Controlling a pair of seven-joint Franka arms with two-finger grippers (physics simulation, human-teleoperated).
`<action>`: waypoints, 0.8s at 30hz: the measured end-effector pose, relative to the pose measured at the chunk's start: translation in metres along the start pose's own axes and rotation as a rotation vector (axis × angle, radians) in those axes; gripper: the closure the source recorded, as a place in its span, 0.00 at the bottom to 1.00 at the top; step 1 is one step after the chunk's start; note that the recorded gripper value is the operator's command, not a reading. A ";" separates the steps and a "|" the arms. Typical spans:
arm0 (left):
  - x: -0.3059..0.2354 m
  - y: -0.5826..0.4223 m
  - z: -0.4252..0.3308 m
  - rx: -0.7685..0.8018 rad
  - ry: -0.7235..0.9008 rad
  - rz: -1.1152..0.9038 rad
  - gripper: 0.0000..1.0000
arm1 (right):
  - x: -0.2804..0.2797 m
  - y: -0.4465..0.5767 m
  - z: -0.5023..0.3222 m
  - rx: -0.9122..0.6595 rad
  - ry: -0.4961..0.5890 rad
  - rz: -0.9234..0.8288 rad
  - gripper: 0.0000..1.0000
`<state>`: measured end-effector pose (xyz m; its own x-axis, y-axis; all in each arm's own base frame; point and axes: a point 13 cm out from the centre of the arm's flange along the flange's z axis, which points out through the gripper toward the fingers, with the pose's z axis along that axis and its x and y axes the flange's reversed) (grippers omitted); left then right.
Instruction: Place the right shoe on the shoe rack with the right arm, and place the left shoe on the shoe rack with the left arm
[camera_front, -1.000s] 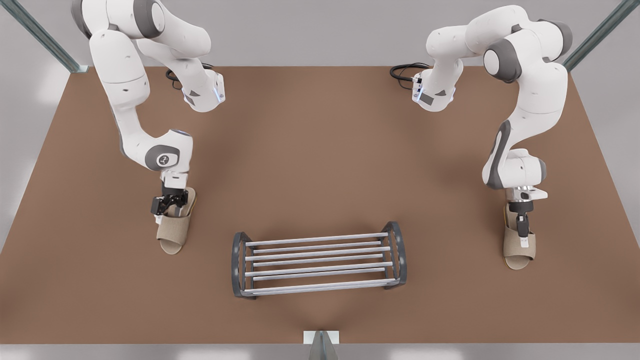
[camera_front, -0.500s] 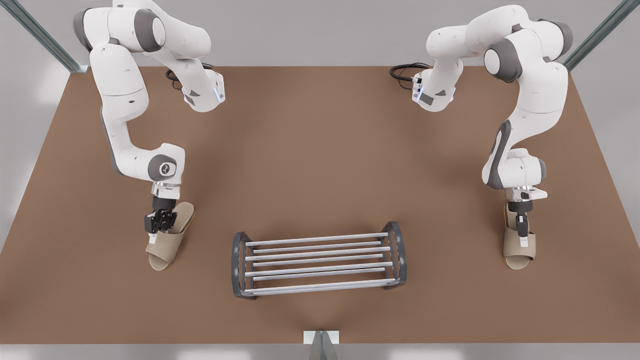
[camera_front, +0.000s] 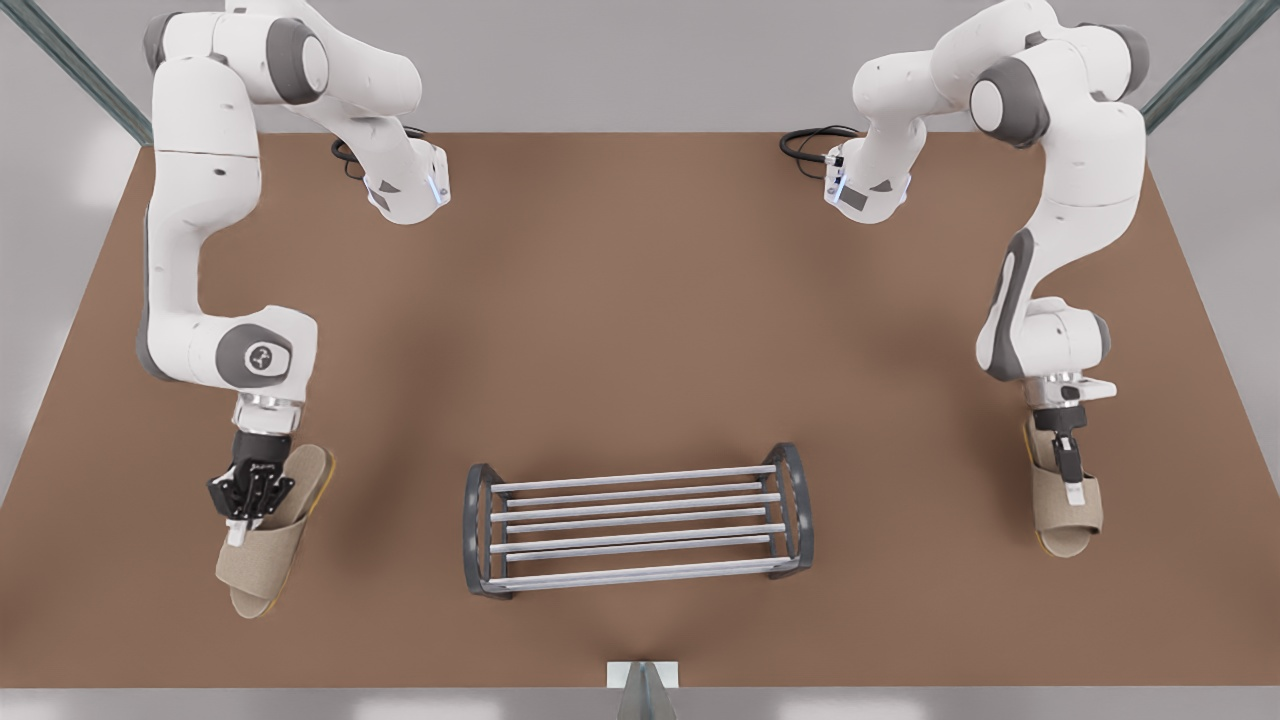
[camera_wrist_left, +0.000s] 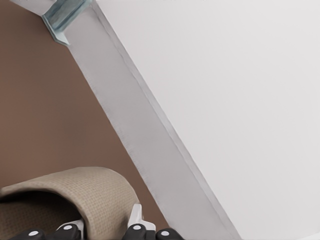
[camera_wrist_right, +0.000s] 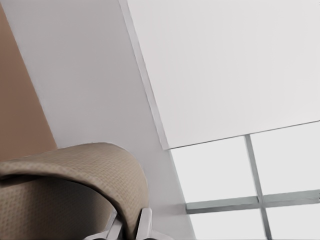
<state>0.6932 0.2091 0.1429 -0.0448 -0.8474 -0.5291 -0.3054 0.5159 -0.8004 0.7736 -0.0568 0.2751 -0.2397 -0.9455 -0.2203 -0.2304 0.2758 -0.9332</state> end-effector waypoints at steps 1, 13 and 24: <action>-0.005 -0.010 0.000 0.013 -0.006 -0.001 0.63 | 0.005 -0.024 -0.002 0.000 0.007 0.002 0.79; 0.153 -0.249 -0.053 0.161 0.289 -0.054 0.77 | -0.006 -0.063 -0.039 -0.160 -0.016 -0.061 0.79; 0.407 -0.509 -0.208 0.159 0.726 -0.140 0.75 | -0.006 -0.054 -0.045 -0.206 -0.022 -0.109 0.79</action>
<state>0.6324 -0.4244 0.3941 -0.6476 -0.7480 -0.1455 -0.2153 0.3628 -0.9067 0.7447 -0.0576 0.3396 -0.1826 -0.9746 -0.1295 -0.4417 0.1990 -0.8748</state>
